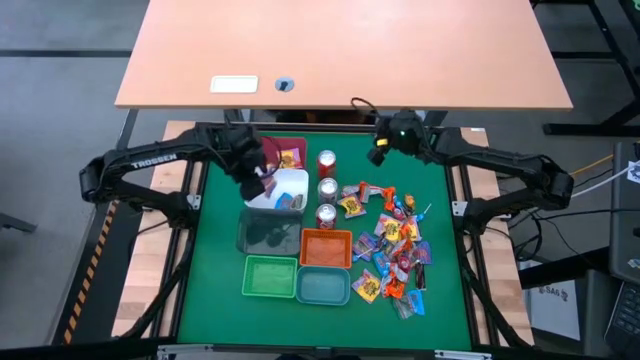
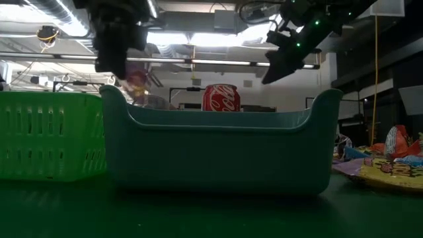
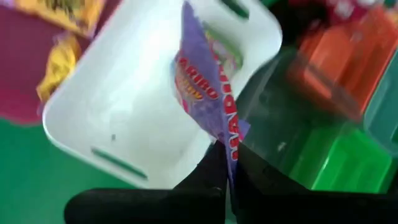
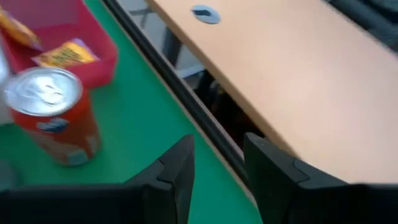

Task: Sort candy
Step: Put the violet candy into the white bin, then put the yellow candy into the red bin

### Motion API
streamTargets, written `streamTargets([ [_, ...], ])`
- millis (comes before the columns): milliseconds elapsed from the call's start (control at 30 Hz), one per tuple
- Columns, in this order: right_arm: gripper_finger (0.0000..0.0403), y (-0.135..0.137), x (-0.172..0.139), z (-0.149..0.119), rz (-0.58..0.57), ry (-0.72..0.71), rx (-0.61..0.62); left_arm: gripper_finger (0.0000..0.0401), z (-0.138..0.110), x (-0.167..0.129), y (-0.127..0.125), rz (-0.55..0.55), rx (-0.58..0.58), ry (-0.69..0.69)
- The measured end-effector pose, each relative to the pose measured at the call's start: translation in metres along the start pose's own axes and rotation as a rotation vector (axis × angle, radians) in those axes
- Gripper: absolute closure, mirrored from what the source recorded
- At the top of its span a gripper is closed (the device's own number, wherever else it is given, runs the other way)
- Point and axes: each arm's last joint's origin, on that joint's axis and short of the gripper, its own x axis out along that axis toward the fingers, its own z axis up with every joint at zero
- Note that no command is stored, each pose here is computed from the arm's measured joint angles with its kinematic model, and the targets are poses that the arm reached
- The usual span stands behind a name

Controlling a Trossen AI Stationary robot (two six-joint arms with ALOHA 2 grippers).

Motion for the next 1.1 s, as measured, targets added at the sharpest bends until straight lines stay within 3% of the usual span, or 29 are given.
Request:
streamTargets([
  [400, 0.0267, 0.006, -0.001, -0.007, 0.212, 0.049, -0.001, 0.04, -0.006, 0.006, -0.016, 0.145, 0.092, 0.0],
  [633, 0.0267, 0.01, -0.001, -0.019, 0.319, 0.158, -0.013, 0.0345, -0.004, 0.006, -0.015, 0.227, 0.048, -0.04],
  [833, 0.0267, 0.019, 0.001, -0.035, 0.503, 0.207, 0.028, 0.0288, 0.007, 0.006, -0.019, 0.198, 0.061, -0.166],
  [1100, 0.0267, 0.06, -0.006, -0.053, 0.672, 0.229, 0.013, 0.0278, 0.022, 0.003, -0.031, 0.155, 0.182, -0.338],
])
